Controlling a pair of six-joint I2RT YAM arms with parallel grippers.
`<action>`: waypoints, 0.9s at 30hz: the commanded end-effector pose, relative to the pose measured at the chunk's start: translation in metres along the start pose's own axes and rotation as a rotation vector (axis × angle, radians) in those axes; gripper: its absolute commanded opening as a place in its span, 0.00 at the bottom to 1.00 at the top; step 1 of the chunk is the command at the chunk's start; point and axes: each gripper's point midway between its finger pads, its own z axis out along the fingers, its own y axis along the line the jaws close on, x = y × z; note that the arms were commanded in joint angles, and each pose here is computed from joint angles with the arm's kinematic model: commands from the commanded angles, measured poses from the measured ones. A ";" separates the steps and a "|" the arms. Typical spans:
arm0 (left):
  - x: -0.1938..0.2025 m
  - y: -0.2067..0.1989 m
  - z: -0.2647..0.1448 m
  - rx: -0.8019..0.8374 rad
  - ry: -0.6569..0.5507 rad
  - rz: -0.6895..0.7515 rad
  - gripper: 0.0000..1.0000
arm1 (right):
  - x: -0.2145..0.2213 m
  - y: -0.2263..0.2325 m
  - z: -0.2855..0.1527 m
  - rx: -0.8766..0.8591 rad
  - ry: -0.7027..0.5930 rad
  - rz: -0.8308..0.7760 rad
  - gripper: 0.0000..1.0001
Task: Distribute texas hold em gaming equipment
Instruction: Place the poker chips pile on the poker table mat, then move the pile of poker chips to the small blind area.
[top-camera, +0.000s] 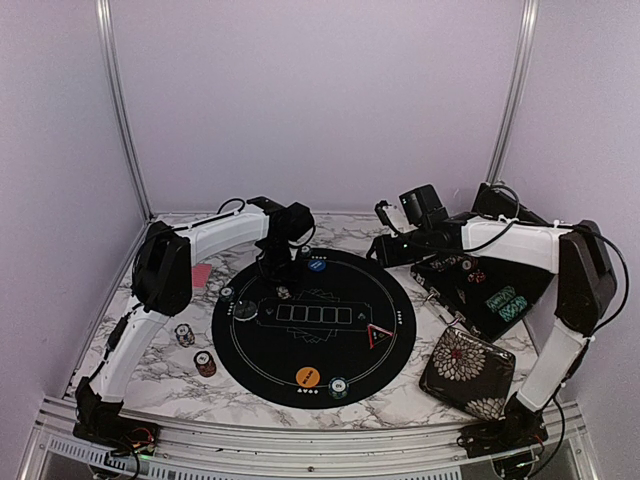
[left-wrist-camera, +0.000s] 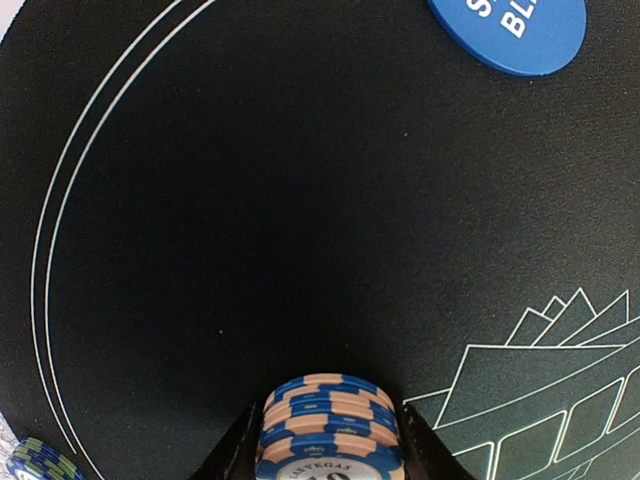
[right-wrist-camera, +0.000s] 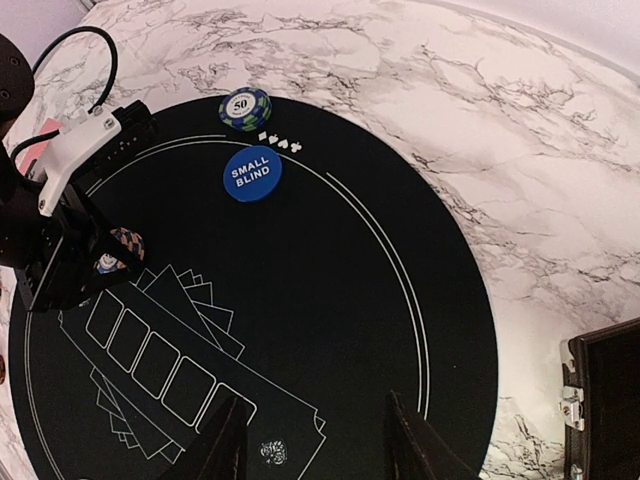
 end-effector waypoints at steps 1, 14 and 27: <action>0.007 0.004 0.009 -0.034 0.037 -0.006 0.44 | -0.013 -0.001 -0.003 -0.002 -0.020 -0.007 0.44; -0.002 -0.001 0.007 -0.018 0.011 -0.003 0.58 | -0.013 -0.003 -0.004 0.008 -0.020 -0.007 0.44; -0.044 0.005 -0.081 0.057 -0.206 -0.033 0.87 | -0.006 -0.001 0.006 0.038 0.016 -0.030 0.44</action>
